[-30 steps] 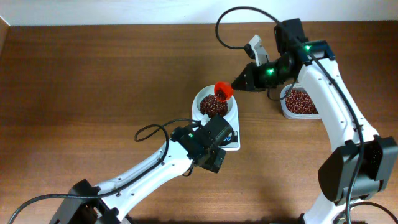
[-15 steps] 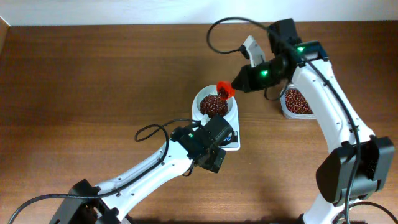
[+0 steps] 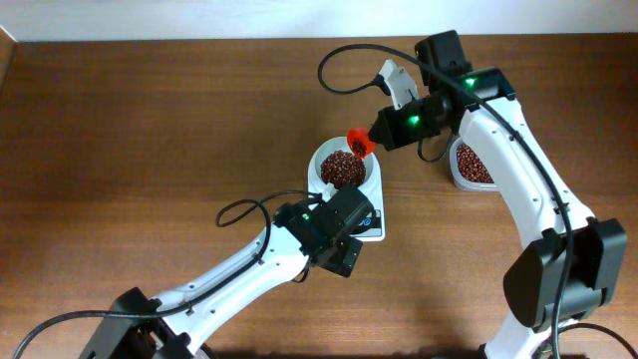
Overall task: Scoop item into bowl and weigh 50g on scale
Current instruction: 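Keep tapping the red scoop over the white bowl to add beans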
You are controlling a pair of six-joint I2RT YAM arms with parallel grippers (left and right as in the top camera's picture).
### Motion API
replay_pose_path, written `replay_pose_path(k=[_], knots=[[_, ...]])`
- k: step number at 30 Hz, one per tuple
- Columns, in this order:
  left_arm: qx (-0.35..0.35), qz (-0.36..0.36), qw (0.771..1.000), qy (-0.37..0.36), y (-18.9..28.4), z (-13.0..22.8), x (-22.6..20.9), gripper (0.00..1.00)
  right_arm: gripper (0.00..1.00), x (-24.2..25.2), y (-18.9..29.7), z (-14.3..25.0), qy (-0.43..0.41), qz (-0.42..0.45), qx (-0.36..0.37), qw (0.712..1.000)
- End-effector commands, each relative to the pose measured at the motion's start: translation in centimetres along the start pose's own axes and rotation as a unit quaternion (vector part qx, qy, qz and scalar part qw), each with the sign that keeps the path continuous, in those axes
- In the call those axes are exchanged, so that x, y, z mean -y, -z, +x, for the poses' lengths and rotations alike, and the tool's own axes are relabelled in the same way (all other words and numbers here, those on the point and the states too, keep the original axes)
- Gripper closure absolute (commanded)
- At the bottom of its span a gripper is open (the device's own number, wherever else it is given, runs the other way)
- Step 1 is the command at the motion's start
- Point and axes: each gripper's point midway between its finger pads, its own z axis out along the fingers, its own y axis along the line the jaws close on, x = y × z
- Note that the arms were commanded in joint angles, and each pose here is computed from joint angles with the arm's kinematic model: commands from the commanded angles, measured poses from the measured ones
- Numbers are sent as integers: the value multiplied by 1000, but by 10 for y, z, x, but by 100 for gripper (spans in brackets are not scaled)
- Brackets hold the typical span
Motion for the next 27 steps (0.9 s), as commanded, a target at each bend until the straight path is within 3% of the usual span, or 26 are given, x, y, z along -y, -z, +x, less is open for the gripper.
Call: replay_pose_path(k=[1, 9, 27], knots=[[-4, -7, 1000, 2, -3, 2, -3, 1, 96, -9, 10, -9, -17, -12, 17, 1000], [-4, -7, 1000, 2, -3, 2, -3, 1, 96, -13, 44, -20, -62, -153, 58, 985], [-4, -8, 1000, 2, -3, 2, -3, 1, 96, -7, 47, -20, -69, -153, 61, 984]])
